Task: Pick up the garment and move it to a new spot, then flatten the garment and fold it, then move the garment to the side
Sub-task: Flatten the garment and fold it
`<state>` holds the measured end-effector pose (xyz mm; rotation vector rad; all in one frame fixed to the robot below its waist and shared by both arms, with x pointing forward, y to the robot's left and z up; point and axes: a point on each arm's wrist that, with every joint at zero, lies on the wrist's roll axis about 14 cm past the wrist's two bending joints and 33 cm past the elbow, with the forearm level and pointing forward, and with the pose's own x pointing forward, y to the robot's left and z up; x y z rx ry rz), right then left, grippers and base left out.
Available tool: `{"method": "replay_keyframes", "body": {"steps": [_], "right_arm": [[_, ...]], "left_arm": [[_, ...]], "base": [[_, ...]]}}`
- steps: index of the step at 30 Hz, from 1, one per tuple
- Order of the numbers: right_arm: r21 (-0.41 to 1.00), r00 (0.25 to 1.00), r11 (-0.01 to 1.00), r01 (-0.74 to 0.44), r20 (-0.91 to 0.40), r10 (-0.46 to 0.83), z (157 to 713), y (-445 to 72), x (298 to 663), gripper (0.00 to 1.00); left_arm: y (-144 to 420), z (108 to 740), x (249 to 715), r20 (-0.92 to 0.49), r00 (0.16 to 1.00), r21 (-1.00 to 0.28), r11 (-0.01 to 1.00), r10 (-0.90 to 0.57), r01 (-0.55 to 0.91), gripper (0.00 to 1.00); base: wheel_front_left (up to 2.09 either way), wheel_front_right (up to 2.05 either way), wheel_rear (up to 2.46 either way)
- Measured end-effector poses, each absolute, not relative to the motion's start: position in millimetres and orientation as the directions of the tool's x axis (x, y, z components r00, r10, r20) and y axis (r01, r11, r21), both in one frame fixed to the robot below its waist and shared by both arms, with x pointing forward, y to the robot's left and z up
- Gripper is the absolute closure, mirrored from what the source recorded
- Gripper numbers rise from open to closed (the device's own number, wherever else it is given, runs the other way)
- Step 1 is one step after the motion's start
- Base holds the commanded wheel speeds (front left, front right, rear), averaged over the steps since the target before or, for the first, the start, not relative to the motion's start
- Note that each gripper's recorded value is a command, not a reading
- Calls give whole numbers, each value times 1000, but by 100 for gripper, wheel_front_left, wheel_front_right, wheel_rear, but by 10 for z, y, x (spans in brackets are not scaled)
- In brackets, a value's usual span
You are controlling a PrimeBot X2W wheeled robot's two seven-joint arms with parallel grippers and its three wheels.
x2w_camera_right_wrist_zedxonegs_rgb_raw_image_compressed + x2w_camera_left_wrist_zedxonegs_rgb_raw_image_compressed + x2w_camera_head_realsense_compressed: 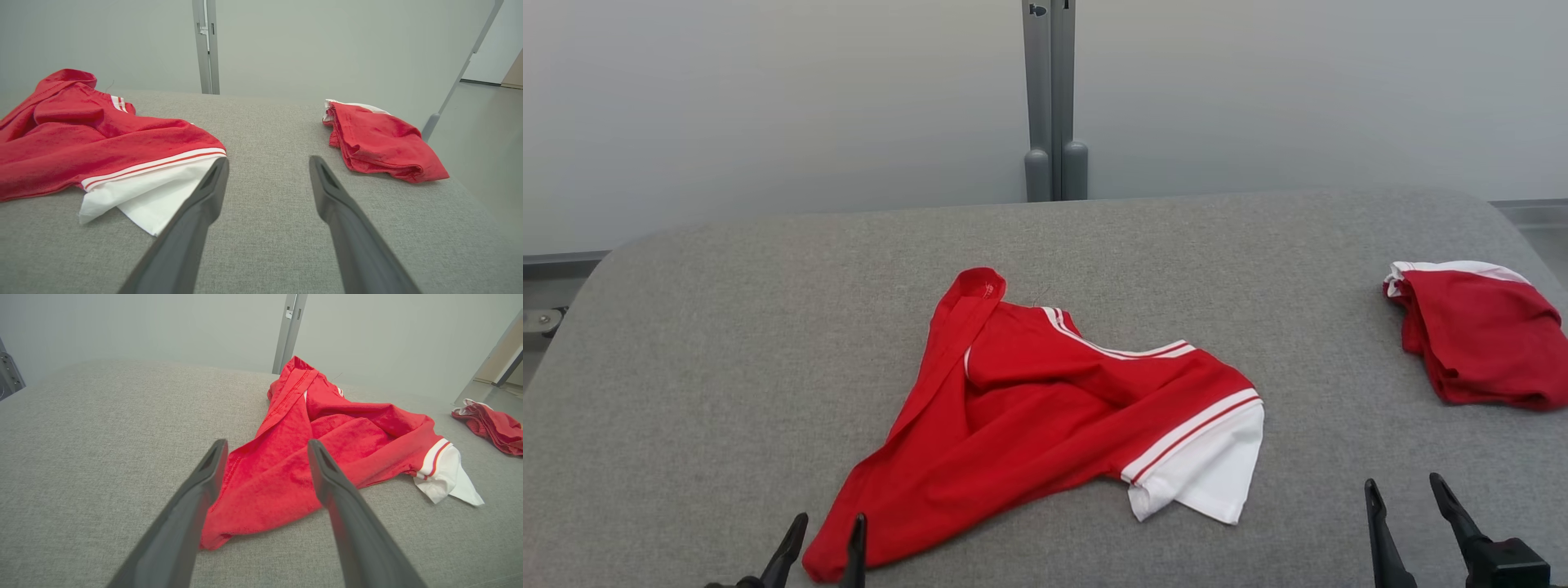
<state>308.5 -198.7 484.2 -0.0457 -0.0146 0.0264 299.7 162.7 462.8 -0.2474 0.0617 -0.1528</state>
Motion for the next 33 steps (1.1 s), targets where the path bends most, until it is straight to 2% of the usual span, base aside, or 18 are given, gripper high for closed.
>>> {"method": "replay_keyframes", "body": {"steps": [4,7,10,14,19,33], "right_arm": [[33,1000,999,-27,6,27,4796,-1941,3123,0],[64,992,996,-61,-105,68,4553,-1796,3152,0],[46,974,991,-130,-181,136,4545,-1647,3343,0],[79,947,983,-164,-268,179,4482,-1514,3467,0],[82,870,975,-205,-441,220,4179,-1395,3481,0],[111,794,962,-250,-545,270,3803,-1123,3677,0]], "left_arm": [[1681,4584,3013,-58,988,-244,961,-146,127,0],[1720,4424,2988,-128,981,-233,966,-146,114,0],[1759,4282,2996,-219,966,-225,970,-140,89,0],[1791,4252,3075,-263,956,-221,973,-127,69,0],[1845,4017,3067,-395,911,-212,977,-120,37,0],[1895,3719,3104,-525,843,-206,979,-115,5,0]], "base": [[0,0,0],[0,0,0],[0,0,0],[0,0,0],[0,0,0],[0,0,0]]}}
